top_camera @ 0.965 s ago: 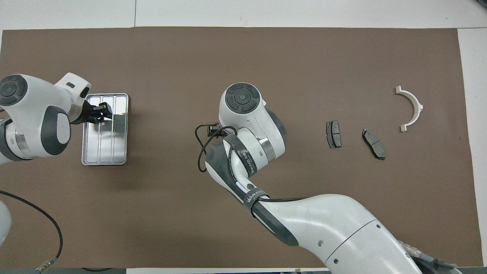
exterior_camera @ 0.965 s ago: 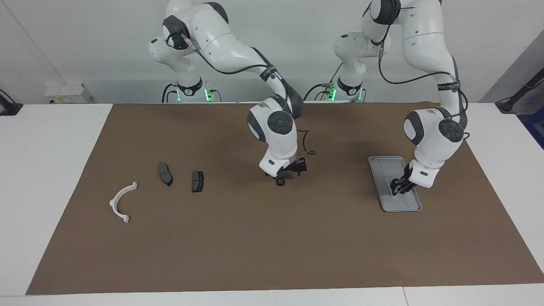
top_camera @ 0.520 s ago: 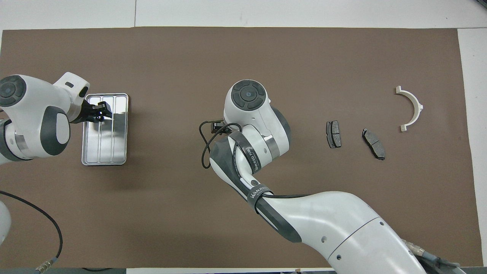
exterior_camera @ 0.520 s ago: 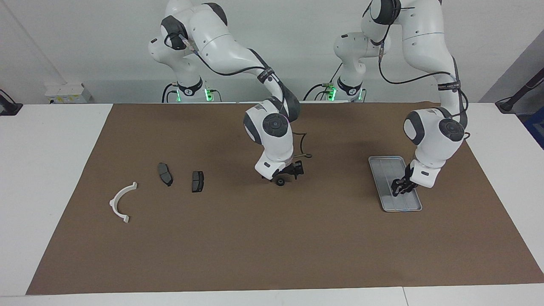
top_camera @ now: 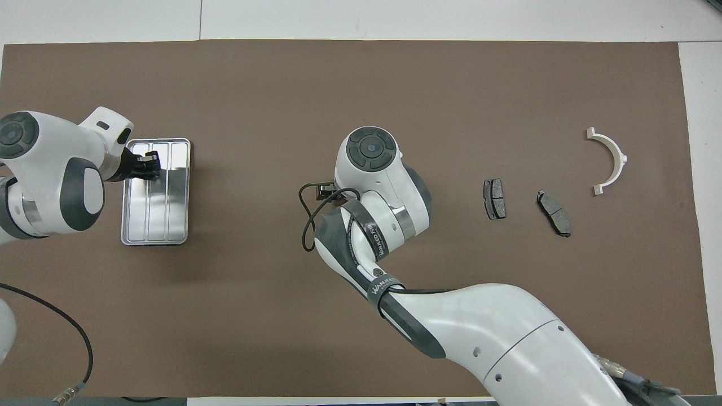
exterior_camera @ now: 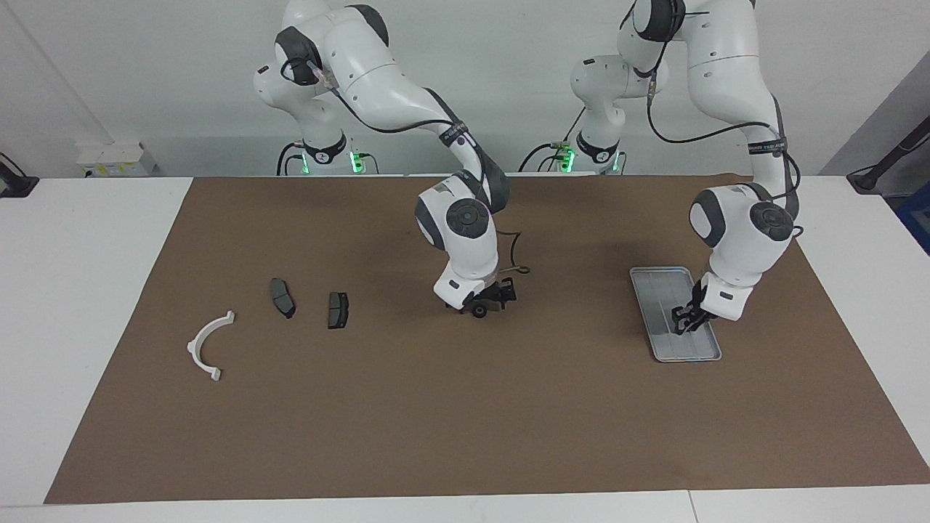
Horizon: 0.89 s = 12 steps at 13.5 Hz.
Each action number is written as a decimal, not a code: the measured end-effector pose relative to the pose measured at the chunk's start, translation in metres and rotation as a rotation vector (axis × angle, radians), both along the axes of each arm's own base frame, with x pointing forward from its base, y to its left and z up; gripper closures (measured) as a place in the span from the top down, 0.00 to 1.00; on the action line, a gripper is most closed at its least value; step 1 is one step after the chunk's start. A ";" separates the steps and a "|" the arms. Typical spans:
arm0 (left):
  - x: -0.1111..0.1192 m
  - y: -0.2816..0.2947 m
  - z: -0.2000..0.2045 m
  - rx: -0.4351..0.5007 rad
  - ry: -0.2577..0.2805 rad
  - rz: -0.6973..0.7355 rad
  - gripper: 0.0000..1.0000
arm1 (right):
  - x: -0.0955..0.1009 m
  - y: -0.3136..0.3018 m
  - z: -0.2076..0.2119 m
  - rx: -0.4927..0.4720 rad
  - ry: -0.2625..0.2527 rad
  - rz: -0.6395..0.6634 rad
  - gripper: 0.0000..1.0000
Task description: Place bearing gear from tray to pile
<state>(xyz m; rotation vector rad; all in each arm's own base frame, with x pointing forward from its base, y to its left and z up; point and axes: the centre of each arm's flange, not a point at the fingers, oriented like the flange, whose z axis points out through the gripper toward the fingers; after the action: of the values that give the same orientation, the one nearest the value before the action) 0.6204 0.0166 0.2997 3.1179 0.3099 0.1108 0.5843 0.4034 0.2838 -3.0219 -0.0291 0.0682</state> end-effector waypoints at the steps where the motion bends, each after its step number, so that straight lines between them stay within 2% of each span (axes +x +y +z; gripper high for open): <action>1: 0.000 0.000 0.000 0.000 0.000 0.000 0.24 | 0.000 0.000 0.000 0.003 -0.005 0.000 0.81; 3: 0.000 0.000 0.000 0.000 0.000 0.000 0.24 | -0.001 0.000 0.001 0.003 -0.007 -0.001 0.78; 6: 0.000 -0.001 0.000 -0.001 0.002 0.014 0.24 | 0.000 -0.001 0.004 0.005 -0.011 -0.003 0.41; 7: 0.001 -0.004 0.002 -0.004 0.004 0.040 0.24 | 0.000 0.000 0.009 0.009 -0.016 -0.002 0.36; 12: 0.011 -0.056 0.030 -0.019 0.031 0.205 0.24 | -0.002 -0.001 0.006 0.006 -0.011 -0.001 0.36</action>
<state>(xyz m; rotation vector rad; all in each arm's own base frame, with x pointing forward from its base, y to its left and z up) 0.6311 -0.0397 0.3295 3.0625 0.6271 0.0599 0.5823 0.4022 0.2900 -3.0164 -0.0286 0.0513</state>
